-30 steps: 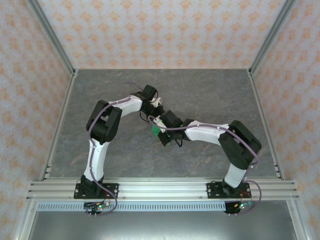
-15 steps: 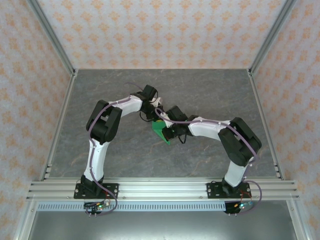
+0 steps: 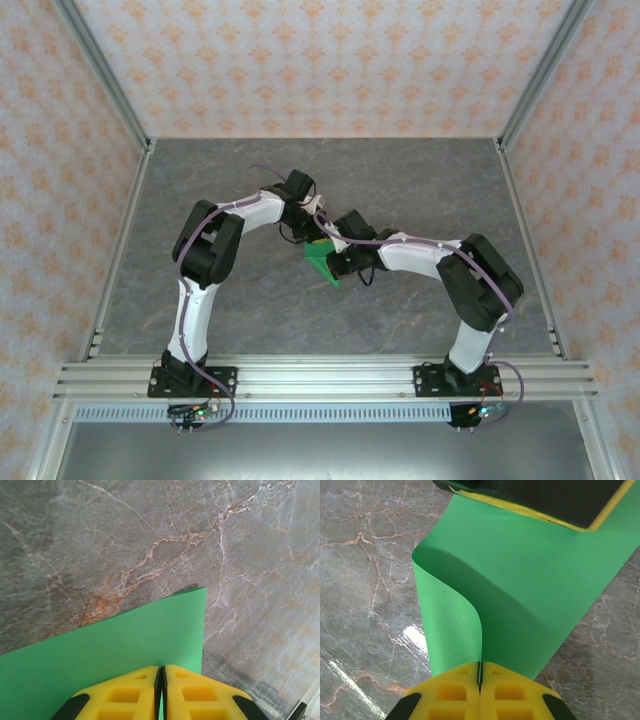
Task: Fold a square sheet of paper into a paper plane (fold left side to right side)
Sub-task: Third fold the triangle at the center of the table.
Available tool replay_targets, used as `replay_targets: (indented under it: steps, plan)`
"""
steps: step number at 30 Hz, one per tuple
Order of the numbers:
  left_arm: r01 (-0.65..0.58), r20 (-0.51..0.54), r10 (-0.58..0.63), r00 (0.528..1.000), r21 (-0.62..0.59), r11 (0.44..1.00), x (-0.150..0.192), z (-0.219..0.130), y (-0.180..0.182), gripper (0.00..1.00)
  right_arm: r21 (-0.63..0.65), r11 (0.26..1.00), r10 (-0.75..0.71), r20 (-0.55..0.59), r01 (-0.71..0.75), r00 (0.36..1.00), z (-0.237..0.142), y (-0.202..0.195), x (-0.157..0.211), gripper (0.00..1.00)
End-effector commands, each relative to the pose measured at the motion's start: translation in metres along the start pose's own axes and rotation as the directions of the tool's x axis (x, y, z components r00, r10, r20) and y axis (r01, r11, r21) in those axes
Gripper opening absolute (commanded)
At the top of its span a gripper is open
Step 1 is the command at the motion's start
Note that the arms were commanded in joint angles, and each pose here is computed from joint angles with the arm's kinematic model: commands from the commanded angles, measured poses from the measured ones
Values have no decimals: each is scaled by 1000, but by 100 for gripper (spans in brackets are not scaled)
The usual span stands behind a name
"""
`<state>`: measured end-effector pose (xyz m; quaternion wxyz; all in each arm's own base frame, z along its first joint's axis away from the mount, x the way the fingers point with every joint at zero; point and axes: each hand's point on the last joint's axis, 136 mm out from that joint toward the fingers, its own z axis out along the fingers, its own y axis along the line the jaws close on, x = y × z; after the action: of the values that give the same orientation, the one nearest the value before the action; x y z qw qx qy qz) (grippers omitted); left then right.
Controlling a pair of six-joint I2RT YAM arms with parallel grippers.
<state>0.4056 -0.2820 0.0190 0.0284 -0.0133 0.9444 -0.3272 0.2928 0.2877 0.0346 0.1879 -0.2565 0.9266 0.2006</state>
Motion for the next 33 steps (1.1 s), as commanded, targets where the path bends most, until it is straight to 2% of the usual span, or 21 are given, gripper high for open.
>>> replay_targets:
  steps: [1, 19, 33]
  plan:
    - [42, -78, -51, 996, -112, 993, 25, 18, 38, 14, 22, 1000, 16, 8, -16, 1000, 6, -5, -5, 0]
    - [41, -82, -51, 995, -117, 992, 26, 18, 39, 13, 66, 997, 30, 2, -30, 1000, 9, -14, -3, 0]
    - [41, -83, -51, 995, -118, 992, 26, 18, 39, 13, 50, 998, 26, 14, -26, 1000, 4, -10, -7, 0]
